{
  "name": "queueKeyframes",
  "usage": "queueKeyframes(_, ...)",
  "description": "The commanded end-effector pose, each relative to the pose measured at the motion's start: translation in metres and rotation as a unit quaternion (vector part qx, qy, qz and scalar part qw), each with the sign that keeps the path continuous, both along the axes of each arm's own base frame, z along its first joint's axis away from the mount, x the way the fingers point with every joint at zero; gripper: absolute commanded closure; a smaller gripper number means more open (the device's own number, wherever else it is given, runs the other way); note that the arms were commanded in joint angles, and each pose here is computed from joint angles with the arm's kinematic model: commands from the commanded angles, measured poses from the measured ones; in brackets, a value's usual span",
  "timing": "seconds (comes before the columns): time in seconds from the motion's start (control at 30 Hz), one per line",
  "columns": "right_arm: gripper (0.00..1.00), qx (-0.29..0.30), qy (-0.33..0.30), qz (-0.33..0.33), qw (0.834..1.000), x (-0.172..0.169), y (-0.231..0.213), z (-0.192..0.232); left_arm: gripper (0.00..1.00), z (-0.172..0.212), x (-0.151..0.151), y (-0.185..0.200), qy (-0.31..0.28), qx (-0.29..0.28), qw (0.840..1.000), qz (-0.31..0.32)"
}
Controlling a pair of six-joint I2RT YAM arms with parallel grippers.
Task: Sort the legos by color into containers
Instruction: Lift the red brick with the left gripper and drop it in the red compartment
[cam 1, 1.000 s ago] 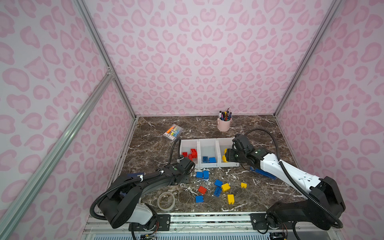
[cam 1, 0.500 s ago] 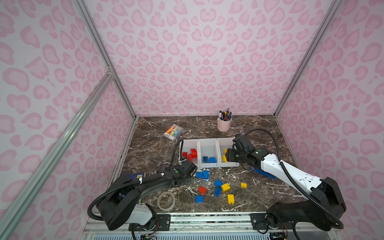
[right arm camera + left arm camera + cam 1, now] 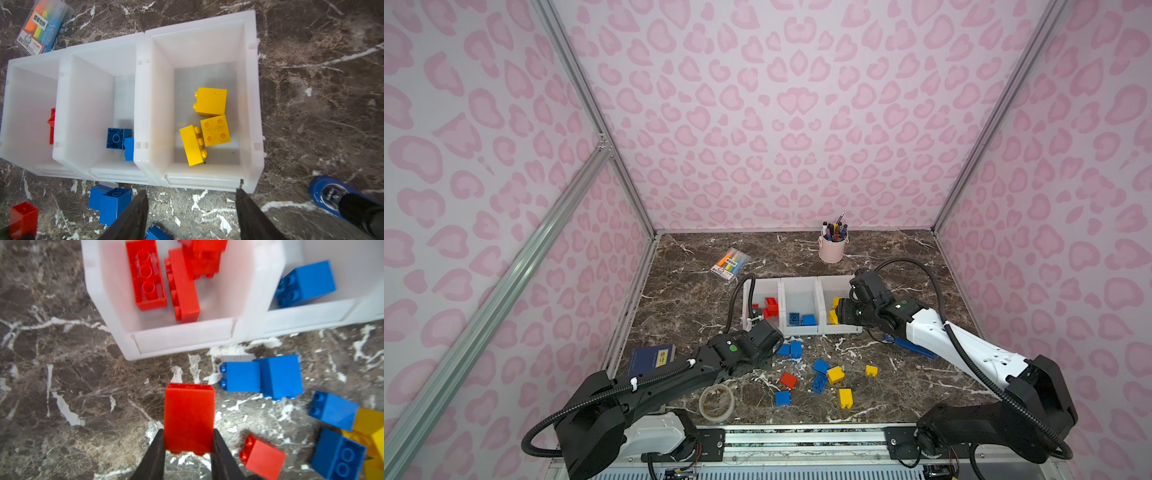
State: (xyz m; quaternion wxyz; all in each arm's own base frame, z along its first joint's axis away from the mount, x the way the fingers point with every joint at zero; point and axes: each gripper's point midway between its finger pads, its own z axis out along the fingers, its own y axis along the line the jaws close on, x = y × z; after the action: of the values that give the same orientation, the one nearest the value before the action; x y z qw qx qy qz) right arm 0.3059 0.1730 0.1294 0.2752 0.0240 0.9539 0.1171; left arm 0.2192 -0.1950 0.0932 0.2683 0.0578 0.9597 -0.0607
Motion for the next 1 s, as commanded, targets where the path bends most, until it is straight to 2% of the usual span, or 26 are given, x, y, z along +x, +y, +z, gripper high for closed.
queueKeyframes(0.0, 0.33, -0.004, -0.002, -0.006, 1.000, 0.000, -0.003, 0.000, 0.68, 0.020, 0.016, -0.002, -0.033, 0.022, 0.999, -0.011)
queueKeyframes(0.2, 0.33, -0.003, -0.001, -0.005, 1.000, -0.002, -0.003, 0.003, 0.67, 0.039, 0.067, -0.011, -0.054, 0.028, 0.998, -0.014)
queueKeyframes(0.37, 0.33, -0.004, -0.003, -0.007, 1.000, -0.005, -0.006, 0.005, 0.67, 0.032, 0.109, -0.008, -0.044, 0.040, 0.998, -0.004)
queueKeyframes(0.53, 0.33, -0.003, -0.002, -0.009, 1.000, -0.009, -0.009, 0.003, 0.66, 0.018, 0.134, -0.009, -0.025, 0.054, 0.998, -0.004)
queueKeyframes(0.6, 0.33, -0.003, -0.001, -0.010, 1.000, -0.010, -0.010, 0.003, 0.65, 0.015, 0.140, -0.010, -0.019, 0.056, 0.998, -0.004)
queueKeyframes(0.67, 0.33, -0.005, -0.002, -0.010, 1.000, -0.012, -0.012, 0.003, 0.55, 0.016, 0.144, -0.011, -0.017, 0.054, 0.998, -0.003)
queueKeyframes(0.77, 0.33, -0.008, -0.004, -0.011, 1.000, -0.014, -0.014, 0.004, 0.46, 0.019, 0.144, -0.011, -0.022, 0.050, 0.998, 0.000)
queueKeyframes(0.97, 0.33, -0.007, -0.003, -0.015, 1.000, -0.016, -0.016, 0.002, 0.41, 0.023, 0.137, -0.004, -0.028, 0.043, 0.999, 0.012)
